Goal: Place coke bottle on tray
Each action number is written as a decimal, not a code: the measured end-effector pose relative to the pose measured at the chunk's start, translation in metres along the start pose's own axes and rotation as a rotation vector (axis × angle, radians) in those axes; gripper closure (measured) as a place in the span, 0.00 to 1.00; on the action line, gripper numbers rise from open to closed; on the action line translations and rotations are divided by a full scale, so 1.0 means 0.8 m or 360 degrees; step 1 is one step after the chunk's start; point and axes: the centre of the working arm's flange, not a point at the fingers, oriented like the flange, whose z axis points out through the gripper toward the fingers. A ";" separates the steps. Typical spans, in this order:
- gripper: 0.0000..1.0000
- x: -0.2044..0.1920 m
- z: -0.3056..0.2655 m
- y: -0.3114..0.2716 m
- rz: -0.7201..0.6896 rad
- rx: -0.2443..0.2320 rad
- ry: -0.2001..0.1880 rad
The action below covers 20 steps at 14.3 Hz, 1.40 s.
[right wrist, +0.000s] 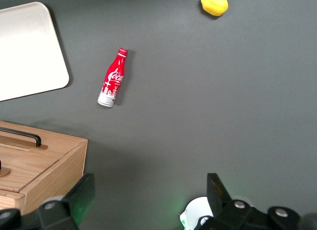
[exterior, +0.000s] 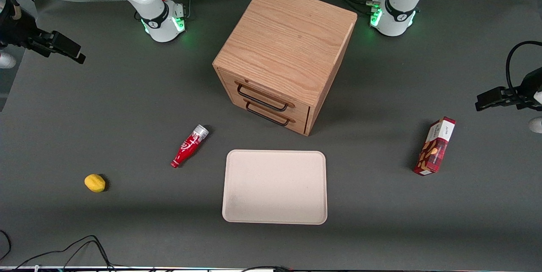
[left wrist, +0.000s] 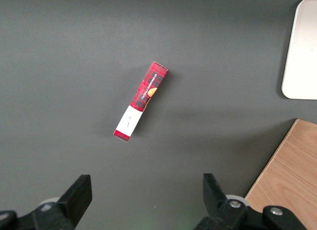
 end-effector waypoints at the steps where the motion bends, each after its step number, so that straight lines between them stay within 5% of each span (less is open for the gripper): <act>1: 0.00 0.001 0.000 0.001 0.0001 0.0000 -0.0001; 11: 0.00 0.002 0.013 -0.015 -0.0038 -0.0011 -0.0043; 14: 0.00 0.010 0.027 -0.040 -0.0017 0.0039 -0.0052; 20: 0.00 0.059 0.163 -0.152 0.0300 0.0021 -0.0115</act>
